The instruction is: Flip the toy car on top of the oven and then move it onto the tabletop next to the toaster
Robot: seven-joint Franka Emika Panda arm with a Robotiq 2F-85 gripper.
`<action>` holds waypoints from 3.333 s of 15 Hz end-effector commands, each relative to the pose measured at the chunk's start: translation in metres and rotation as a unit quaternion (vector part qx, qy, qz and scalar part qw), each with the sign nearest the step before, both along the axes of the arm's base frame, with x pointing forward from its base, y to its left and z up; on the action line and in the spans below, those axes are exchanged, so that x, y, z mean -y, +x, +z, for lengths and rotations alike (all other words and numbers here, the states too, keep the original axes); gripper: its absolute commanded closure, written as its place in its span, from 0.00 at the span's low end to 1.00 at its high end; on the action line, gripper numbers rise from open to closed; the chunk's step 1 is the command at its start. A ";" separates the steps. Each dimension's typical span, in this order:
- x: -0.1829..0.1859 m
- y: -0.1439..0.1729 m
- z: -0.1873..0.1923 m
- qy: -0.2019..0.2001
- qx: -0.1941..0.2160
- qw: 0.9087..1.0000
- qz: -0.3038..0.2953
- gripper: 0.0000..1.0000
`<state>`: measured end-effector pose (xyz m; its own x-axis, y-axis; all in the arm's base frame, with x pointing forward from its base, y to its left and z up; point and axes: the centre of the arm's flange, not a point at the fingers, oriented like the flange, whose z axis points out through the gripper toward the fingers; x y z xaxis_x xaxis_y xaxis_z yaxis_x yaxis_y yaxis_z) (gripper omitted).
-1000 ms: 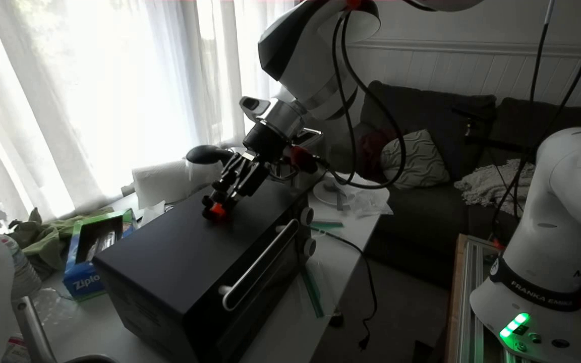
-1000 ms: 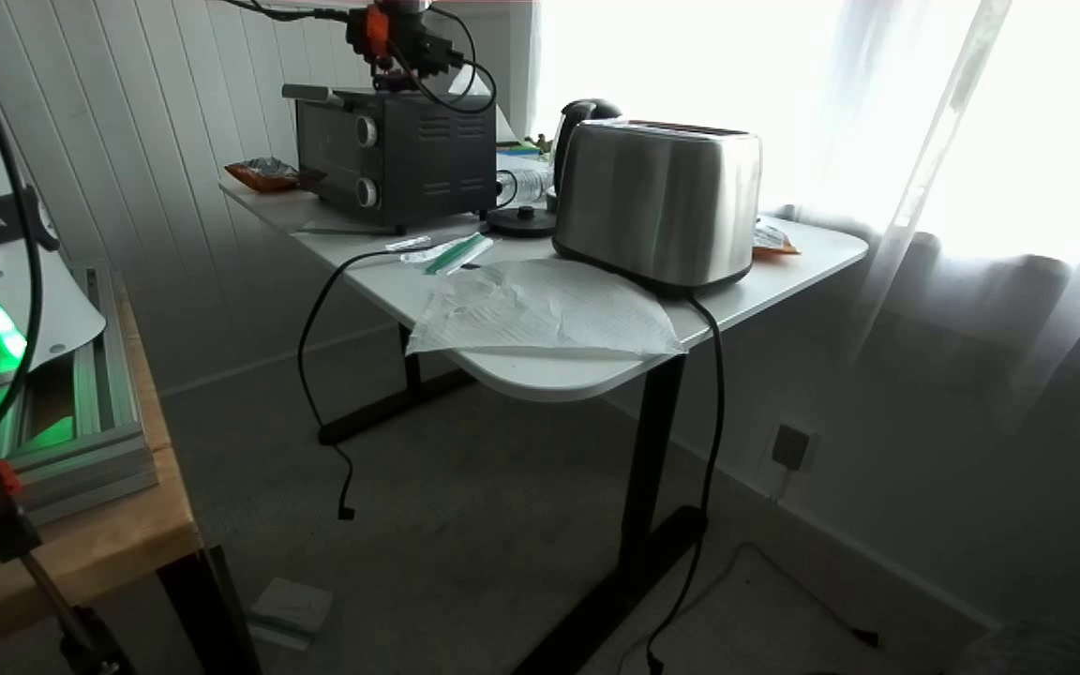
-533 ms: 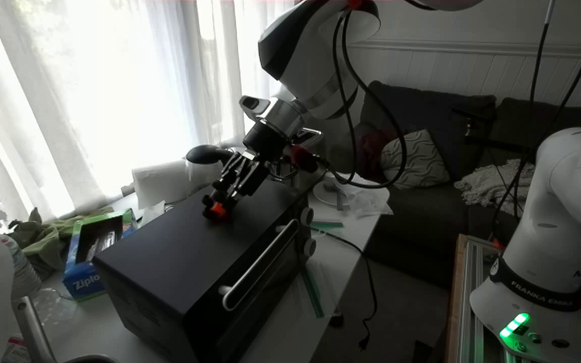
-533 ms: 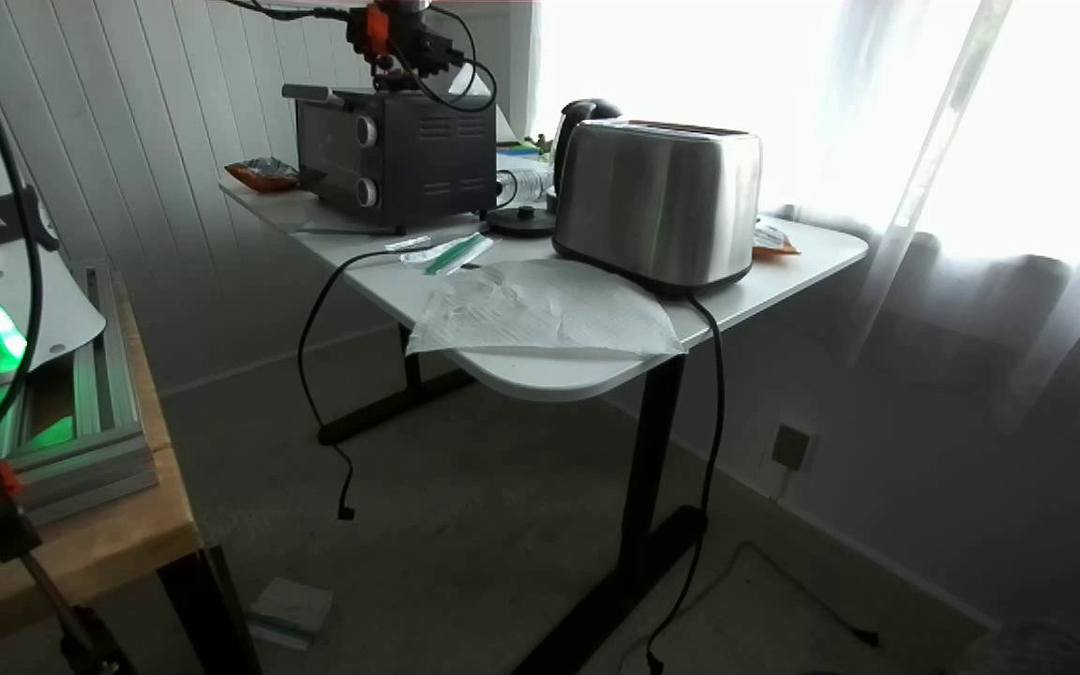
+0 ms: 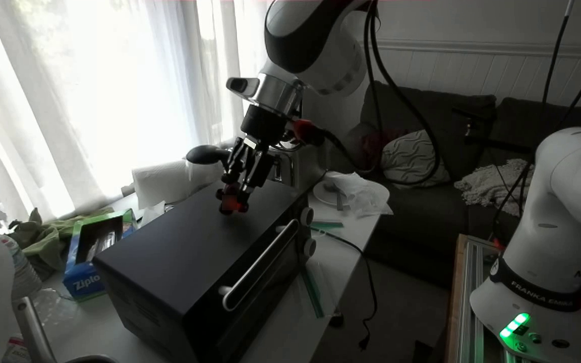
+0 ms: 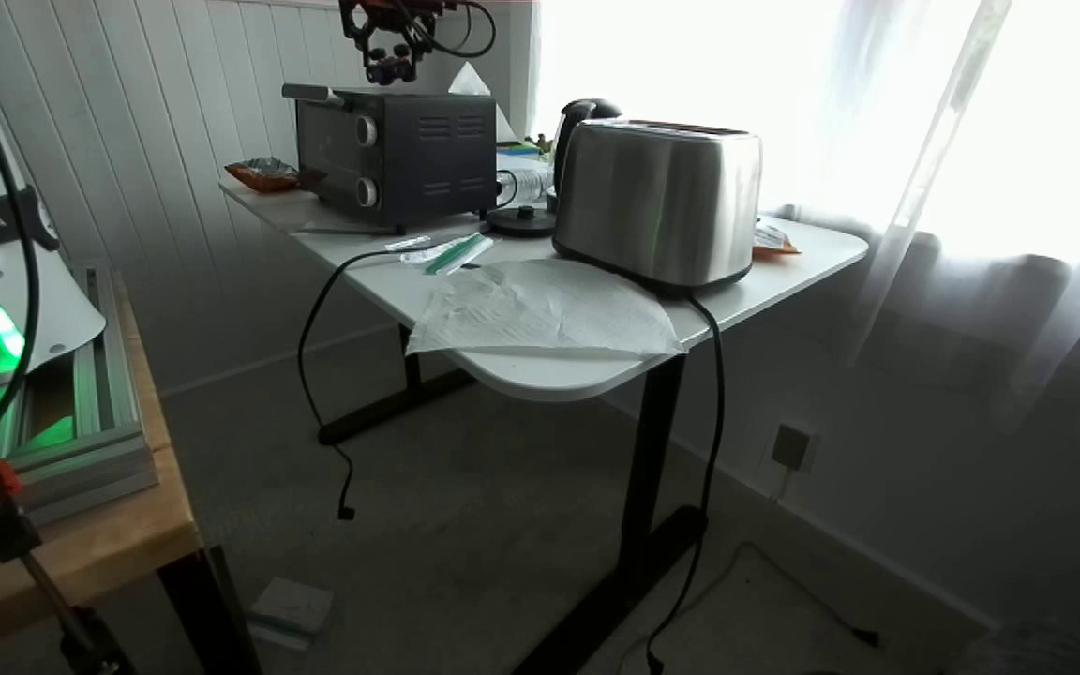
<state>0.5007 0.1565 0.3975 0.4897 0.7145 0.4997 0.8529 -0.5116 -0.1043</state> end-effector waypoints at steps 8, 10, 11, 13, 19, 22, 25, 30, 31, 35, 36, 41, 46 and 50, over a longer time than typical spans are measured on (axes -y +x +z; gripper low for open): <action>-0.045 0.011 0.080 -0.276 -0.064 0.958 0.040 0.48; -0.053 0.017 0.093 -0.330 -0.082 0.939 0.051 0.48; -0.058 0.019 0.094 -0.356 -0.093 0.928 0.058 0.48; -0.067 0.025 0.089 -0.401 -0.113 0.906 0.072 0.48; -0.101 0.044 0.048 -0.484 -0.158 0.852 0.117 0.48; -0.111 0.055 0.032 -0.524 -0.169 0.826 0.121 0.48; -0.118 0.064 0.021 -0.554 -0.176 0.804 0.122 0.48; -0.121 0.072 0.015 -0.591 -0.190 0.774 0.120 0.48; -0.122 0.074 0.015 -0.598 -0.194 0.768 0.121 0.48; -0.122 0.079 0.016 -0.611 -0.218 0.750 0.128 0.48; -0.122 0.080 0.015 -0.609 -0.226 0.749 0.128 0.48; -0.128 0.083 -0.018 -0.587 -0.259 0.756 0.128 0.48; -0.126 0.086 -0.055 -0.563 -0.271 0.768 0.139 0.48; -0.121 0.088 -0.045 -0.552 -0.268 0.777 0.139 0.06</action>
